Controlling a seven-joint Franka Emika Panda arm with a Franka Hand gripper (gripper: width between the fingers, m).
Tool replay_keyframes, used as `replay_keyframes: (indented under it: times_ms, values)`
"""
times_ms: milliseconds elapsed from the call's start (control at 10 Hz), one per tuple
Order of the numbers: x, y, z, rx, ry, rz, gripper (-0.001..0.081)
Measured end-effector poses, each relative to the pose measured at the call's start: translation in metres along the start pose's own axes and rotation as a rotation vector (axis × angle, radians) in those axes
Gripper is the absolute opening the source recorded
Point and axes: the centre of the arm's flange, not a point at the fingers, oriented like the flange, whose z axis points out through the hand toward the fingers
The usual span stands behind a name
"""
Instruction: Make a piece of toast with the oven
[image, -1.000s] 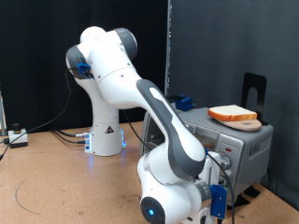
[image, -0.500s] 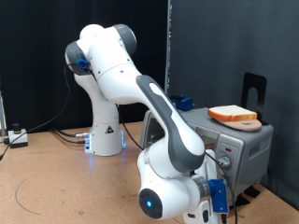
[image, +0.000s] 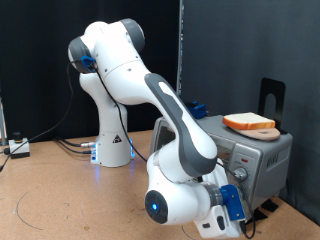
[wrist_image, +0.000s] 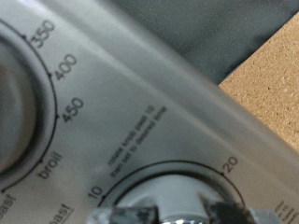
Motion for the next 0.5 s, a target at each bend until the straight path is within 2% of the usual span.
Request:
replay_keyframes:
  times_ms: [500]
  values:
    - [-0.0024,0.0018,-0.0002,0.018,0.021,-0.077,0.0095]
